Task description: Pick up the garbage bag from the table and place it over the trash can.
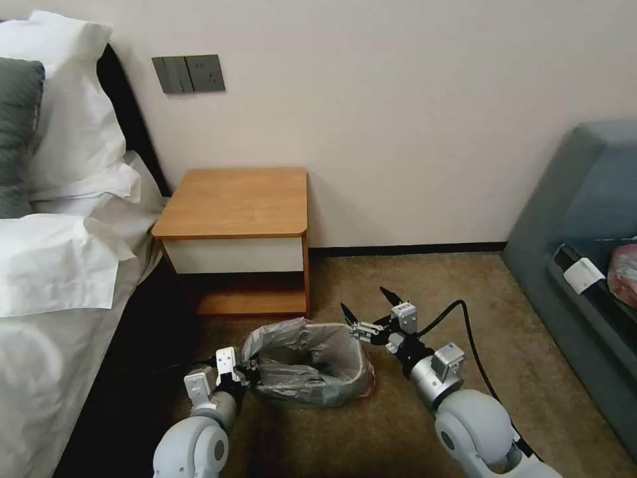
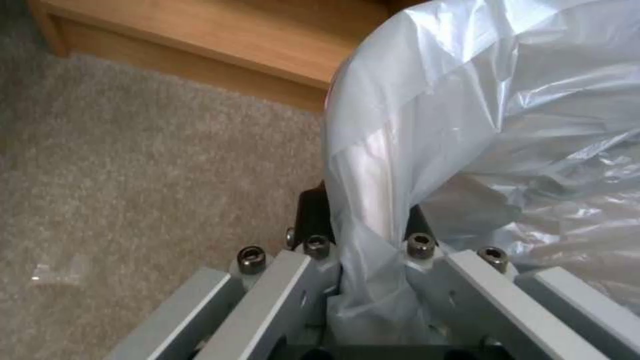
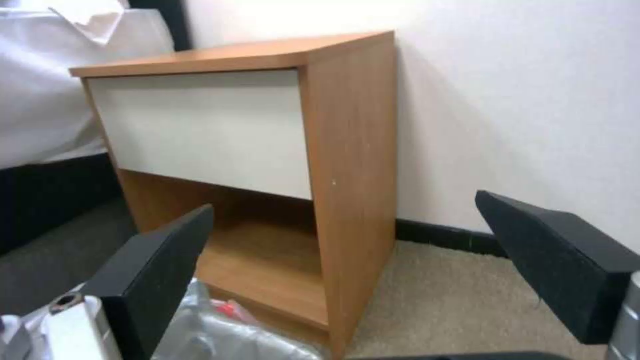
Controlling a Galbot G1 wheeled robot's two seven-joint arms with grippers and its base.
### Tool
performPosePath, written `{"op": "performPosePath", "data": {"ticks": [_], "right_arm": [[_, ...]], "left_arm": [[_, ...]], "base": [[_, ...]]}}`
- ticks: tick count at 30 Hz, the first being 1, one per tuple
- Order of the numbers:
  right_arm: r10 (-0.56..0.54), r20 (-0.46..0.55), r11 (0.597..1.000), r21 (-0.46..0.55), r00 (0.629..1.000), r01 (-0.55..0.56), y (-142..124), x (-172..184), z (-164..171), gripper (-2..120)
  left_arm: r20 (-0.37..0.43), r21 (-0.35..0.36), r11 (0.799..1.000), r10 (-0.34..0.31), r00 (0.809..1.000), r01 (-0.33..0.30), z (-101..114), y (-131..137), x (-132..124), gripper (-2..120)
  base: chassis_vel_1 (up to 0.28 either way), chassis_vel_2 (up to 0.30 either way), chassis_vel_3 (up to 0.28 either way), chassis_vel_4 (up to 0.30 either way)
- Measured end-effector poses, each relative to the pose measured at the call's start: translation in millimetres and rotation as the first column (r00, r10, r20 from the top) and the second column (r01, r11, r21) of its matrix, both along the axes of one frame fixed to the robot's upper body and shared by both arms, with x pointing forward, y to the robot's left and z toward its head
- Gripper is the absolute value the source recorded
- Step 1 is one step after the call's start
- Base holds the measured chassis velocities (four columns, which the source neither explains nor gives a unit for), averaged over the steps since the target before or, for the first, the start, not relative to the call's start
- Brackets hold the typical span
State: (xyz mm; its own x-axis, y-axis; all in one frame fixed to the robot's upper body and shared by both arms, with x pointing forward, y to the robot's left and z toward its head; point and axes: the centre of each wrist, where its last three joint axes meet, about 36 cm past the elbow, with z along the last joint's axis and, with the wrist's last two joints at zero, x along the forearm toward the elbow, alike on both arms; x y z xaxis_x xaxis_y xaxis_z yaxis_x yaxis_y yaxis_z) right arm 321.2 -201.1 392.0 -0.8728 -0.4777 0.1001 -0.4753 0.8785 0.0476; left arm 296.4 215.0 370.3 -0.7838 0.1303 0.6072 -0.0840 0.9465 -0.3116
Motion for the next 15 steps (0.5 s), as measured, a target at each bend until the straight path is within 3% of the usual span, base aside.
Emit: {"op": "performPosePath", "data": {"ticks": [15], "right_arm": [[0.079, 0.002, 0.997, -0.001, 0.997, -0.079, 7, -6, -11, 100]], "left_arm": [[0.017, 0.012, 1.000, -0.007, 1.000, 0.007, 11, 2, -7, 60]], "base": [[0.000, 0.000, 0.000, 0.000]]}}
